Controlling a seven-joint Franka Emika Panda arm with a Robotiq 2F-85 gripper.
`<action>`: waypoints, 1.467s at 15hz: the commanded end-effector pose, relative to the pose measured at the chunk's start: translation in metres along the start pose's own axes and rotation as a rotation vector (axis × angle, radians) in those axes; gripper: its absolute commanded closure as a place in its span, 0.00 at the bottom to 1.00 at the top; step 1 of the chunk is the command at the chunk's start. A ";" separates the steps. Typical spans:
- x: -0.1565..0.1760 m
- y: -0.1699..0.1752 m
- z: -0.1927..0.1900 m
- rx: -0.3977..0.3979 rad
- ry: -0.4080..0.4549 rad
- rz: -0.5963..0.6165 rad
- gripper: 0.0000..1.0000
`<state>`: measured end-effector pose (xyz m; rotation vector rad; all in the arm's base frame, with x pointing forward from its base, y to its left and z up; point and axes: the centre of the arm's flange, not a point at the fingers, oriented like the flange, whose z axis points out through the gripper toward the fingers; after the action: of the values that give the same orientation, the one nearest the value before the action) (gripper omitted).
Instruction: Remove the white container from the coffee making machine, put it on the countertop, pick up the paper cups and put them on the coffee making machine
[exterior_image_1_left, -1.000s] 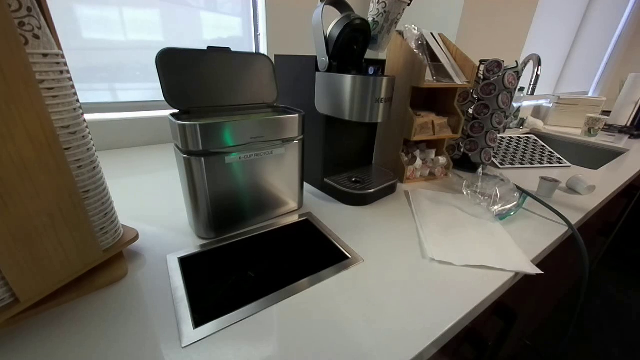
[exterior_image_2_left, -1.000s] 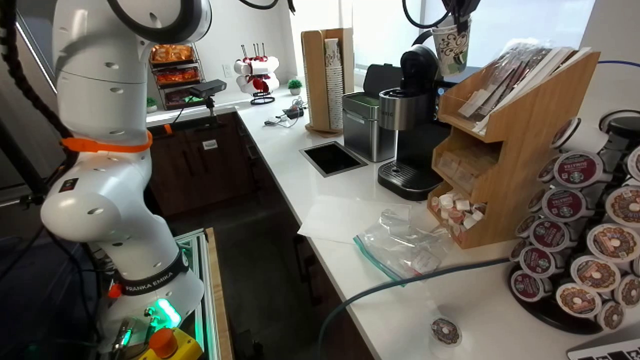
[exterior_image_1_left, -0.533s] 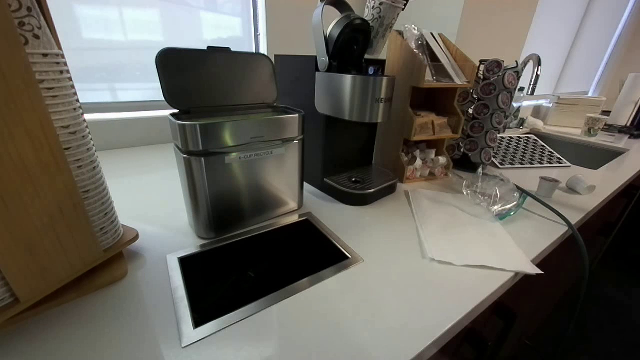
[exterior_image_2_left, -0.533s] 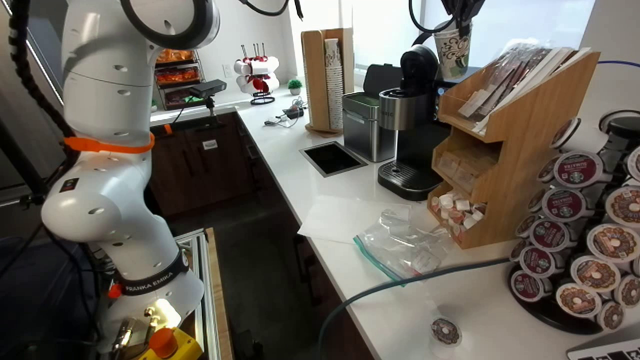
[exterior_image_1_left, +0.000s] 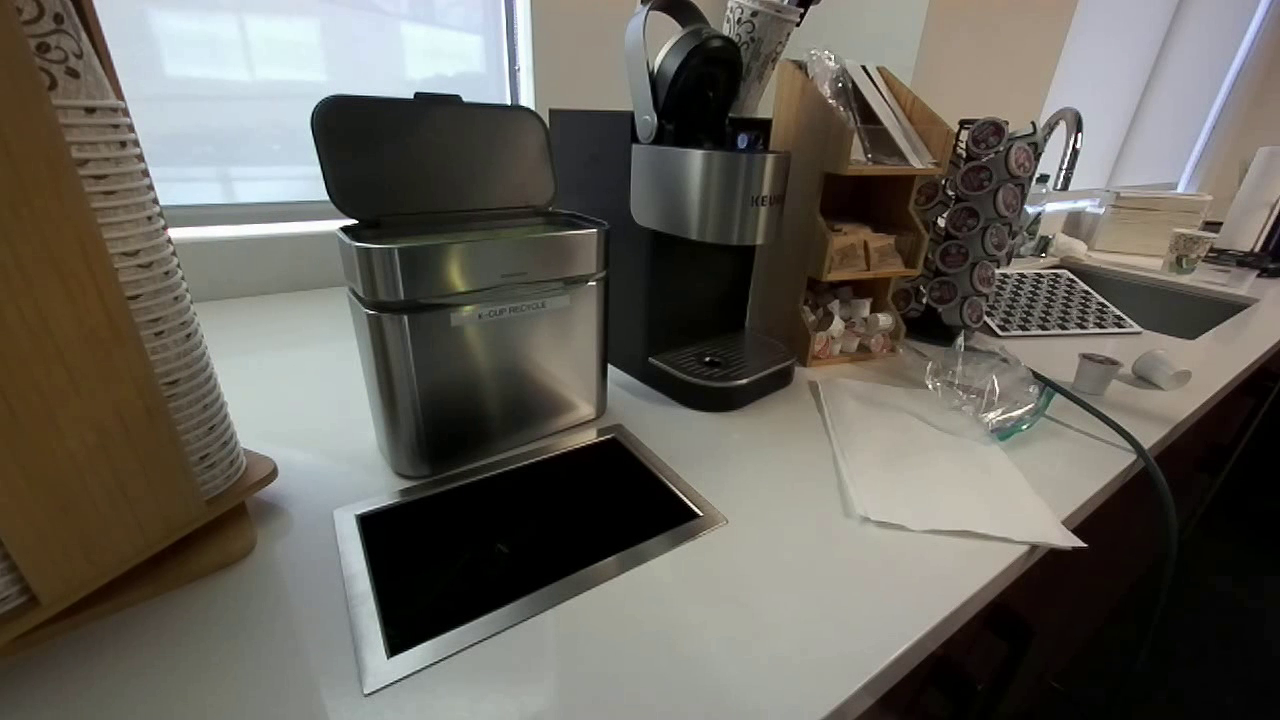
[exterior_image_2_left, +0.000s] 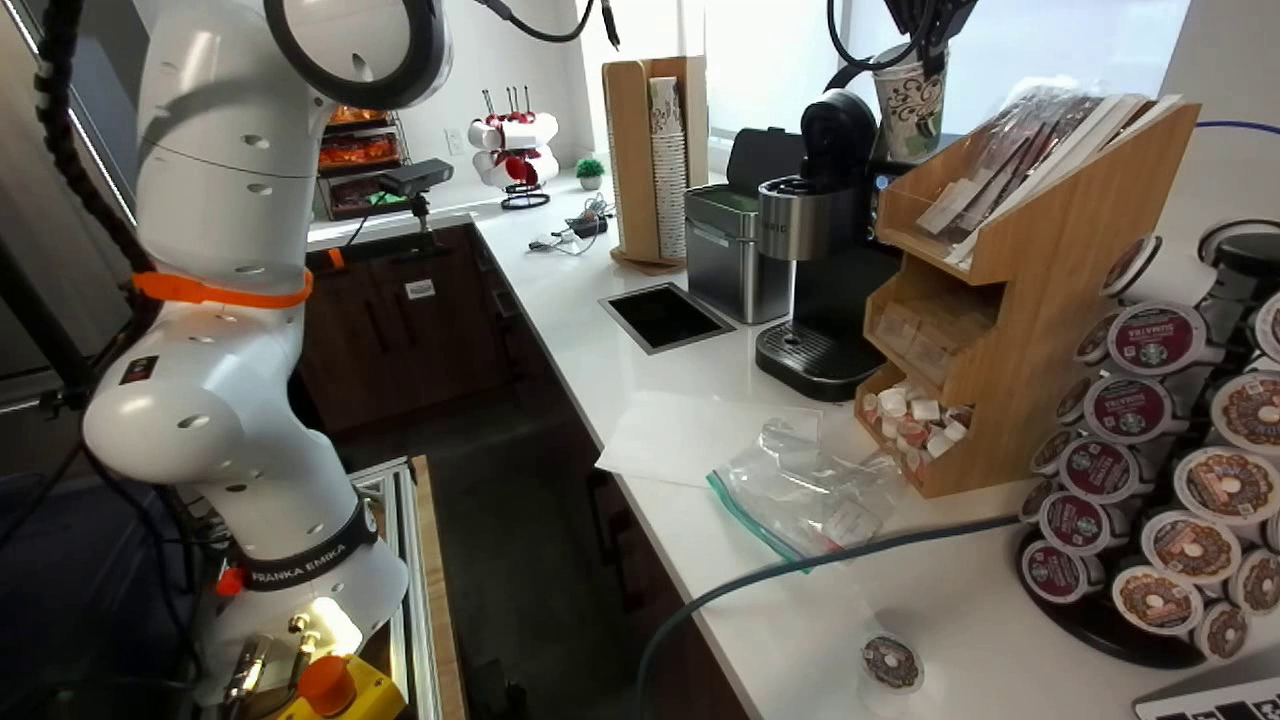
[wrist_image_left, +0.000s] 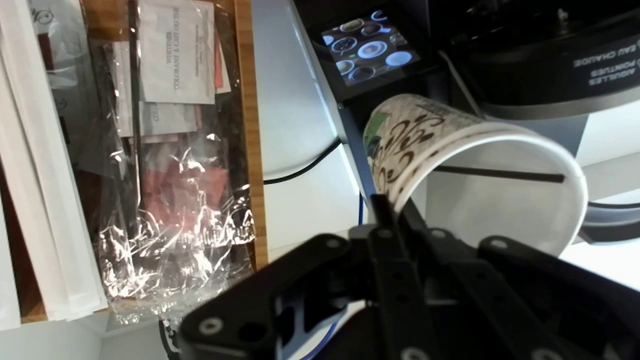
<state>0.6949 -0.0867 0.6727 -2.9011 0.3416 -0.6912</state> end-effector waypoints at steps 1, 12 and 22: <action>0.012 -0.004 0.003 -0.016 0.005 -0.018 0.69; 0.014 -0.007 0.009 -0.016 0.007 -0.024 0.00; 0.013 -0.013 -0.005 0.015 0.040 -0.042 0.00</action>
<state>0.7004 -0.0788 0.6795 -2.9042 0.3013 -0.7307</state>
